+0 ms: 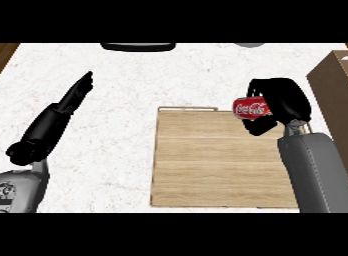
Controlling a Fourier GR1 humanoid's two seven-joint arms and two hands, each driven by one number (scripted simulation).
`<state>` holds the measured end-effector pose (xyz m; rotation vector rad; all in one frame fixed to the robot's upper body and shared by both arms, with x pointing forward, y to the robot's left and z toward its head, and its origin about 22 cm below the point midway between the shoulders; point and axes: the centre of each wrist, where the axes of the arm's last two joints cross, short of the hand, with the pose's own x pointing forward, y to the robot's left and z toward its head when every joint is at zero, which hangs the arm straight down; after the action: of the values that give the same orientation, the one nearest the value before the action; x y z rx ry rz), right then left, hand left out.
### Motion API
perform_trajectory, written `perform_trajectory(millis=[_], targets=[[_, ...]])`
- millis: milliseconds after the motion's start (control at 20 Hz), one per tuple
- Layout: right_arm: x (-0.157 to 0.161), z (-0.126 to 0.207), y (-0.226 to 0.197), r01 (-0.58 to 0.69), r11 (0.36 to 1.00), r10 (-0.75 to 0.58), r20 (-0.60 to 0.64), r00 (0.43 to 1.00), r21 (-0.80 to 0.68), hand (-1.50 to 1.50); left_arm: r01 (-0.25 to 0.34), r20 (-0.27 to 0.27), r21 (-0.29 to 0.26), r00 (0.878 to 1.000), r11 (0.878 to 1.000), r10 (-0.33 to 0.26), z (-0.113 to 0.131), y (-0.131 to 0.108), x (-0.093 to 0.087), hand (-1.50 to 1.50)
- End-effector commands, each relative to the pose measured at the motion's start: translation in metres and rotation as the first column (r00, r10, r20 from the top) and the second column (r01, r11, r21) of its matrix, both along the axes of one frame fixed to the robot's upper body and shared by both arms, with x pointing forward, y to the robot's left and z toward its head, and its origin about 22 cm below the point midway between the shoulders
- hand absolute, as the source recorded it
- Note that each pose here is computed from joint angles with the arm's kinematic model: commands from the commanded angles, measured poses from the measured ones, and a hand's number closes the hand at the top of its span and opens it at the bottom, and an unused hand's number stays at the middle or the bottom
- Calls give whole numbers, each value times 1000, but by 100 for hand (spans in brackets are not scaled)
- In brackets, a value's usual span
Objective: Pick the can from the tray and place it in the cardboard box
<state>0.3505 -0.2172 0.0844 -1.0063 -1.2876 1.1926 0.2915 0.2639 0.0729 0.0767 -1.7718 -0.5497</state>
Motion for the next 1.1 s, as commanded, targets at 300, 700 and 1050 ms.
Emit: perform_trajectory(millis=[300,700,1050], targets=[[76,85,26,343,939,-340,219,915,24,150,-1,-5,-5,1000,1000,1,-15,7,-2,0],[78,146,-20,618,717,-696,376,612,323,150,-13,-21,2,1000,1000,13,-4,1,2,0],[79,163,-87,720,589,-804,354,477,367,150,-23,-21,5,1000,1000,23,-14,6,-9,0]])
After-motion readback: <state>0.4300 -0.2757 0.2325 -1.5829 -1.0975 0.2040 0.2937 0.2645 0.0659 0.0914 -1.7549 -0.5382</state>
